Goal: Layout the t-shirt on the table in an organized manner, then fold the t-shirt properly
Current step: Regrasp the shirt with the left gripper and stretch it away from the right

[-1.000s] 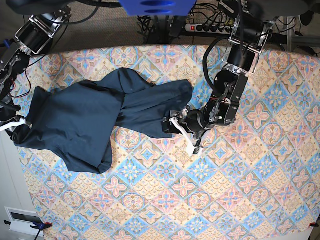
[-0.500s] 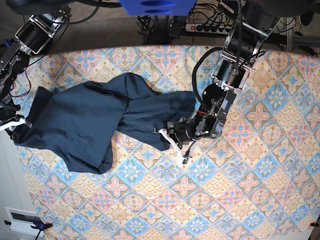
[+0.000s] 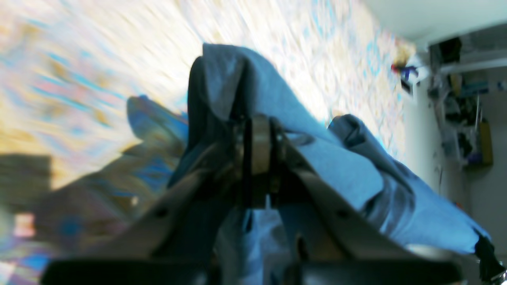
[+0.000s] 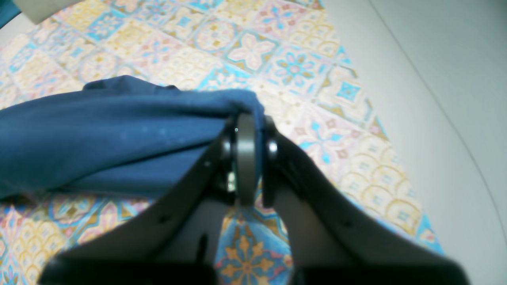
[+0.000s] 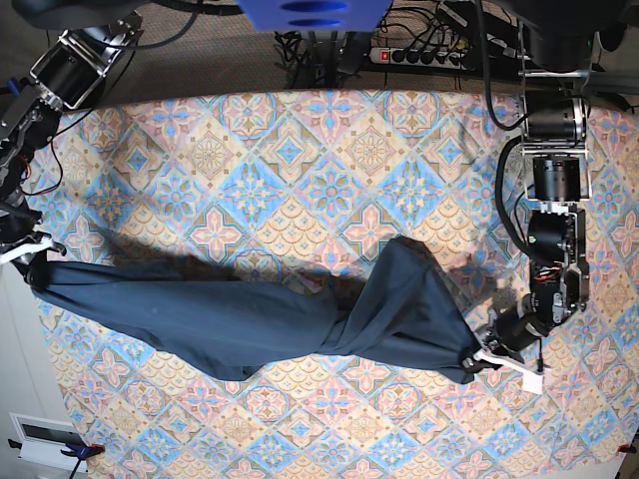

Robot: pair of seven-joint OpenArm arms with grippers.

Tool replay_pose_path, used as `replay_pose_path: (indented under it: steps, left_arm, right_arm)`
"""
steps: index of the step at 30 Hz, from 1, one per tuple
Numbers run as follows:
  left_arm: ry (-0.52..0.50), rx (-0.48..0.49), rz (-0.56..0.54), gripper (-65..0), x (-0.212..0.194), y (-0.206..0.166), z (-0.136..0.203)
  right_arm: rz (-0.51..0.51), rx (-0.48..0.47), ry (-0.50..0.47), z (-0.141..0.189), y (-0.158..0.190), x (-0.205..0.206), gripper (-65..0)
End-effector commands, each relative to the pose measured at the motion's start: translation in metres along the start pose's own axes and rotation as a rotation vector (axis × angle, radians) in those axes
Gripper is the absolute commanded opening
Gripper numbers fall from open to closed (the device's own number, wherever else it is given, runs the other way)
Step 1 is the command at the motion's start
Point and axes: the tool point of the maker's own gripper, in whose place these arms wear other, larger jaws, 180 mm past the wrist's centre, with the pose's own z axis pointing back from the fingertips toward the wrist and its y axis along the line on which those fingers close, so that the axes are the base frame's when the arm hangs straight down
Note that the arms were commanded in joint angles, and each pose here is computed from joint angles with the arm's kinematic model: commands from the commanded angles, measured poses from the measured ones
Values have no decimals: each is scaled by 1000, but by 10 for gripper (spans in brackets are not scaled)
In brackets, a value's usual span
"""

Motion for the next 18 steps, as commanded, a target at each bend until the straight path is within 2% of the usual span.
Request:
replay_pose_path:
  steps: [1,4,7,9,12,15,18]
  left_arm:
    - [-85,0,-19,-650,38,-1,13]
    - [-133,31,-16,-650,59,15,28]
    - [-204,63,34,-650,80,35,42]
    - [-215,106,56,-650,86,55,50]
    - [-211,123,66,-645,86,63,52]
    - [-214,137,77,-524,86,67,53]
    - [-214,194,80,-337,87,79,58]
  right_arm:
    - [25,-20,-71,5,-7,27,-643]
    - [25,-20,-71,5,-7,27,-643]
    - [25,-20,-71,5,-7,27,-643]
    - [25,-19,-74,4,-6,28,-643]
    - [22,-12,-100,2,-3,40,-643]
    - [22,-7,-108,0,-1,45,-643]
    - [23,-6,-108,0,0,45,-643]
